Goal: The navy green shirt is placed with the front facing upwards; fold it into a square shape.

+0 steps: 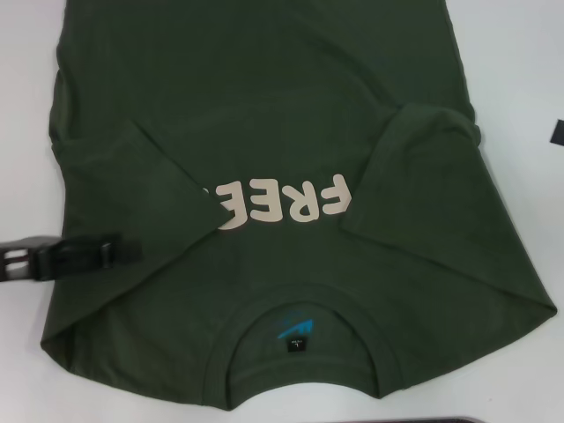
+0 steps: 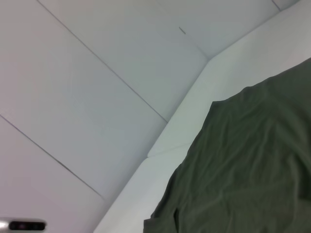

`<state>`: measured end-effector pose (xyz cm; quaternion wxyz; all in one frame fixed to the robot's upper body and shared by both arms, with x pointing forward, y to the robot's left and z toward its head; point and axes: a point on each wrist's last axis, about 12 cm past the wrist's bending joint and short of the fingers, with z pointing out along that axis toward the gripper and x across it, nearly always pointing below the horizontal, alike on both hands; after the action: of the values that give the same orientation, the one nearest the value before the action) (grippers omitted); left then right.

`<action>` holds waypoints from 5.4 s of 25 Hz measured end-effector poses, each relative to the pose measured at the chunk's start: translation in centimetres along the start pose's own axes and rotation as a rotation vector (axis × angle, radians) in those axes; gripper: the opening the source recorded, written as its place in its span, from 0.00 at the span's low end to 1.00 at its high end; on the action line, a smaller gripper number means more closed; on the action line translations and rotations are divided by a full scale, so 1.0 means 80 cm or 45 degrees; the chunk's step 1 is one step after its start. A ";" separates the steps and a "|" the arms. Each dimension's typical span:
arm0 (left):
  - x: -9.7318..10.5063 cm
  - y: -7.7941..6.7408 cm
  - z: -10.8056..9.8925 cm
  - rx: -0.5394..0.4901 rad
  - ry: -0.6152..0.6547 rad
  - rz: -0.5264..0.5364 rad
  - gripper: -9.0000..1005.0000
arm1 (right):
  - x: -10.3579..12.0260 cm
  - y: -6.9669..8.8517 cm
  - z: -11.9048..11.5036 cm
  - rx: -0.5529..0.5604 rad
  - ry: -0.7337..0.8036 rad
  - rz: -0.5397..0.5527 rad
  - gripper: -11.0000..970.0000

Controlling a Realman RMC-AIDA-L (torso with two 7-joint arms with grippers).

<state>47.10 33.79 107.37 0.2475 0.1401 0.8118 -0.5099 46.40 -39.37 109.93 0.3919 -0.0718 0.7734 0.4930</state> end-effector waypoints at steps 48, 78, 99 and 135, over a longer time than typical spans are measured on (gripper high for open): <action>0.058 0.015 -0.078 -0.239 0.139 -0.329 0.86 | -0.031 -0.007 0.024 0.036 0.000 -0.114 0.87; 0.048 0.020 -0.059 -0.251 0.242 -0.329 0.86 | -0.033 -0.008 0.023 0.041 -0.011 -0.112 0.86; 0.043 0.020 -0.052 -0.242 0.243 -0.317 0.67 | -0.035 -0.008 0.025 0.046 -0.016 -0.116 0.86; 0.029 0.024 -0.054 -0.293 0.270 -0.313 0.52 | -0.039 -0.009 0.028 0.049 -0.018 -0.119 0.86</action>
<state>44.93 38.45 106.20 0.1110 0.0637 0.8973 -0.4224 50.05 -38.77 111.08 0.4212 -0.0968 0.7758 0.4597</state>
